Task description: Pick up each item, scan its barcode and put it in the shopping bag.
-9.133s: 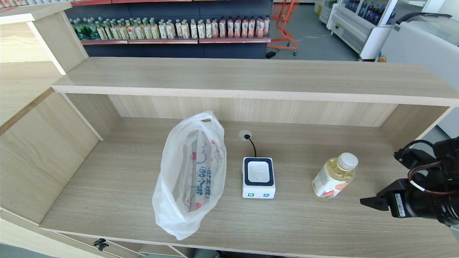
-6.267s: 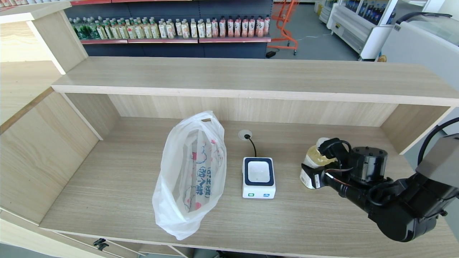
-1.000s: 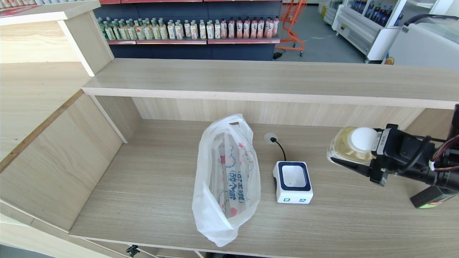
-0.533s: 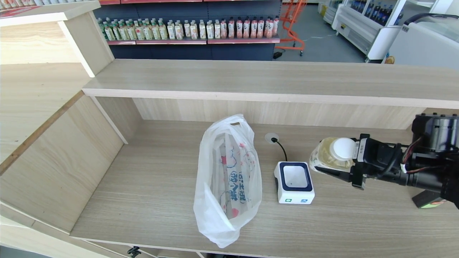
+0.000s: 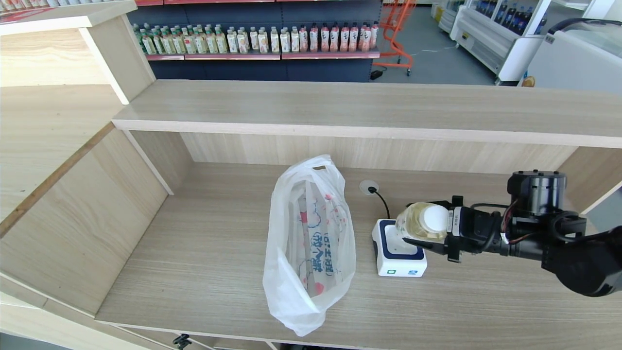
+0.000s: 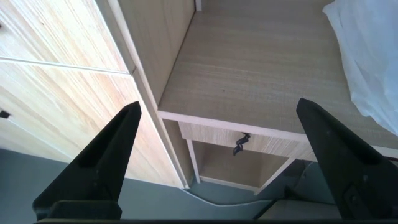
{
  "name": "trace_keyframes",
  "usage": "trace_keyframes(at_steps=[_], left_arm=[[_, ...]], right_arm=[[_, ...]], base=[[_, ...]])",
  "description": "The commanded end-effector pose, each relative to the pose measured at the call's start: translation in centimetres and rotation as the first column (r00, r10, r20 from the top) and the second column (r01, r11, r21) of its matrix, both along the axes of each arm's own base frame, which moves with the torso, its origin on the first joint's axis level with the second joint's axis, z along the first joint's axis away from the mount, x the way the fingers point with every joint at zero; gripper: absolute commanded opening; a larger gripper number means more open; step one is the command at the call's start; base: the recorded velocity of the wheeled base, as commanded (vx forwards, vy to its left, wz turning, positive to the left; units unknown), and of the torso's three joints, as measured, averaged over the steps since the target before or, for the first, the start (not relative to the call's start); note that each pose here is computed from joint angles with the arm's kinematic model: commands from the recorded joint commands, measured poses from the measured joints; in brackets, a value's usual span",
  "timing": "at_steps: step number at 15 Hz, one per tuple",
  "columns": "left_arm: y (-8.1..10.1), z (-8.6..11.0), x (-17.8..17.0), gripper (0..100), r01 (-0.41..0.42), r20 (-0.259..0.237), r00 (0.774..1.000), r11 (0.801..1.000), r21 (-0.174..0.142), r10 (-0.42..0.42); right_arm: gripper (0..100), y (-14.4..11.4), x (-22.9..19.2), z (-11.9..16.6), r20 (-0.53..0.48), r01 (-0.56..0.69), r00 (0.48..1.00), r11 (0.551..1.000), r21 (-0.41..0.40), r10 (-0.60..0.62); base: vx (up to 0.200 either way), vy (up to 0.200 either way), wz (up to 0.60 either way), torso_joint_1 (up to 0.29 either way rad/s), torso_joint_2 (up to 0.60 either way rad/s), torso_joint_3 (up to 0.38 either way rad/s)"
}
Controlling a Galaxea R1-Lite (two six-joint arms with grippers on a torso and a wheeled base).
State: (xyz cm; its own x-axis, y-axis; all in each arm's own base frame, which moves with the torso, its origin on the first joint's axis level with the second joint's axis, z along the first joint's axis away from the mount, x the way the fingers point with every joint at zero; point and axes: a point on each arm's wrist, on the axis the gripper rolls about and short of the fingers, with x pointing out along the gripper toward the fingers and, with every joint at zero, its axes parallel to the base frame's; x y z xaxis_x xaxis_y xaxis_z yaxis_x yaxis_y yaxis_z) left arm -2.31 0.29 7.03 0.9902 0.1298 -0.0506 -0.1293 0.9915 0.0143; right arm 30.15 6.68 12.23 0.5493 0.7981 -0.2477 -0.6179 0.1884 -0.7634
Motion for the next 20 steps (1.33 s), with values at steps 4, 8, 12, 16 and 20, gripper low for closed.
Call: trace_keyframes(at_steps=[4, 8, 12, 16, 20], left_arm=[[0.0, 0.0, 0.0, 100, 0.000, 0.000, 1.000, 1.000, 0.000, 0.000], [0.0, 0.0, 0.0, 100, 0.000, 0.000, 1.000, 1.000, 0.000, 0.000], [0.0, 0.0, 0.0, 100, 0.000, 0.000, 1.000, 1.000, 0.000, 0.000], [0.0, 0.0, 0.0, 100, 0.000, 0.000, 1.000, 1.000, 0.000, 0.000], [0.0, 0.0, 0.0, 100, 0.000, 0.000, 1.000, 1.000, 0.000, 0.000]], right_arm=[[0, 0.7, 2.2, -1.7, 0.021, -0.051, 0.998, 0.998, -0.035, 0.051], [0, 0.8, 2.8, -1.7, 0.041, -0.050, 0.998, 0.998, -0.033, 0.051], [0, 0.7, 2.9, -1.8, 0.052, -0.050, 0.997, 0.998, -0.044, 0.052], [0, 0.7, 2.9, -1.6, 0.060, -0.044, 0.997, 0.998, -0.046, 0.047], [0, 1.7, 0.1, 4.9, -0.010, 0.009, 1.000, 0.986, 0.166, -0.007]], base=[[0.000, 0.000, 0.00, 0.000, 0.00, 0.000], [0.000, 0.000, 0.00, 0.000, 0.00, 0.000], [0.000, 0.000, 0.00, 0.000, 0.00, 0.000], [0.000, 0.000, 0.00, 0.000, 0.00, 0.000], [0.000, 0.000, 0.00, 0.000, 0.00, 0.000]])
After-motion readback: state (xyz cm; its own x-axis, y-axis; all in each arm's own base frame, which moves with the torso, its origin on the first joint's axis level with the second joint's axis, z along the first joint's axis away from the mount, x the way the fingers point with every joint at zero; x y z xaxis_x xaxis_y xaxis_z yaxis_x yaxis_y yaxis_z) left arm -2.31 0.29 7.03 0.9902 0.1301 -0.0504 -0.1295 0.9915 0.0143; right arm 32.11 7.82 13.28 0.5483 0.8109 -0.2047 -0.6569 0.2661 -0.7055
